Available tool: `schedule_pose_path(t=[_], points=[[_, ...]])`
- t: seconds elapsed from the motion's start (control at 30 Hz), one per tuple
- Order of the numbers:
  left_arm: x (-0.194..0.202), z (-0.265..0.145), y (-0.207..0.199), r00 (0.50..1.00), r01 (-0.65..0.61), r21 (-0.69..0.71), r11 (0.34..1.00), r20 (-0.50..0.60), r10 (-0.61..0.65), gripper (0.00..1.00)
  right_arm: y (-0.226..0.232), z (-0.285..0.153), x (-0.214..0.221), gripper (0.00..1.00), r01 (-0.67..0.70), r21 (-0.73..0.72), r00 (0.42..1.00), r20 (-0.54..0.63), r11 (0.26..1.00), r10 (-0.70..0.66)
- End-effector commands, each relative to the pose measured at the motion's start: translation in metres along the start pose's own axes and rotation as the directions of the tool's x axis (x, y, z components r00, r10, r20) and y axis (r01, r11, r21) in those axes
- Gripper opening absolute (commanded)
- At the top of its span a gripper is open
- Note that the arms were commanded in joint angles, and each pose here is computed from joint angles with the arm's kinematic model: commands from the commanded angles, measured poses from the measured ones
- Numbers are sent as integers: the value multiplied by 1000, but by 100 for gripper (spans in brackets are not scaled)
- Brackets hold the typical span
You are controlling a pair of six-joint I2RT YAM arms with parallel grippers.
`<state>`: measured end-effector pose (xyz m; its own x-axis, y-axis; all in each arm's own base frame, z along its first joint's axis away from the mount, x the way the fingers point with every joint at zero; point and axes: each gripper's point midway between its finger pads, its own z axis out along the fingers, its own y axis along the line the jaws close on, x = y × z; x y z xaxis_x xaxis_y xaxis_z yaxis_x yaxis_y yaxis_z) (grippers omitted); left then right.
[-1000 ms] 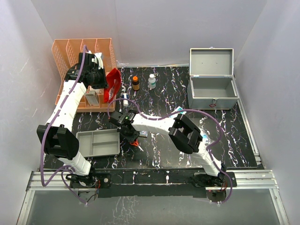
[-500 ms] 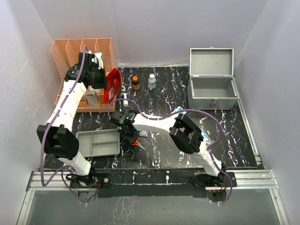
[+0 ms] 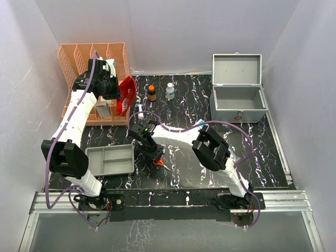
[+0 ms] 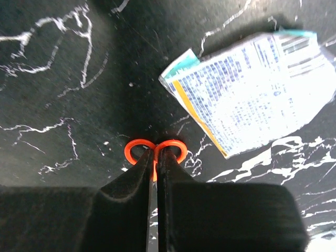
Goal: Organize the medicine kit
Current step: Pick up the scissors from the center of the board, then place the scissors in the medicine pouch.
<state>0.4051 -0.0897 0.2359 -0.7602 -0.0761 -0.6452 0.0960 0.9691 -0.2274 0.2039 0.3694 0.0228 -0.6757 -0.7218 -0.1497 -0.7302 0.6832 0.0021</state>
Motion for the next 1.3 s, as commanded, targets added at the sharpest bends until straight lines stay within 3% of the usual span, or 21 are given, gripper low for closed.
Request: schedule_pose_path(t=[0.0, 0.23, 0.43, 0.77, 1.13, 1.27], points=[[-9, -21, -7, 998, -2, 30, 1000, 55, 0, 0, -5, -28, 7, 0, -30, 7, 999, -18, 1000, 30], [-9, -20, -9, 999, -9, 43, 999, 50, 7, 0, -21, -84, -38, 0, -133, -18, 983, 125, 991, 135], [-18, -23, -15, 997, -36, 67, 997, 71, 31, 0, -71, -137, -78, 0, -284, -59, 916, 280, 957, 289], [-21, -19, -44, 997, -65, 197, 978, 57, 55, 0, -150, -228, -125, 0, -446, -239, 687, 527, 863, 501], [-18, -7, -70, 995, -102, 289, 952, 31, 97, 0, -138, -314, -177, 0, -335, -519, 402, 676, 786, 618], [-17, -6, -75, 994, -108, 297, 949, 30, 103, 0, -135, -329, -190, 0, -299, -580, 336, 679, 758, 652]])
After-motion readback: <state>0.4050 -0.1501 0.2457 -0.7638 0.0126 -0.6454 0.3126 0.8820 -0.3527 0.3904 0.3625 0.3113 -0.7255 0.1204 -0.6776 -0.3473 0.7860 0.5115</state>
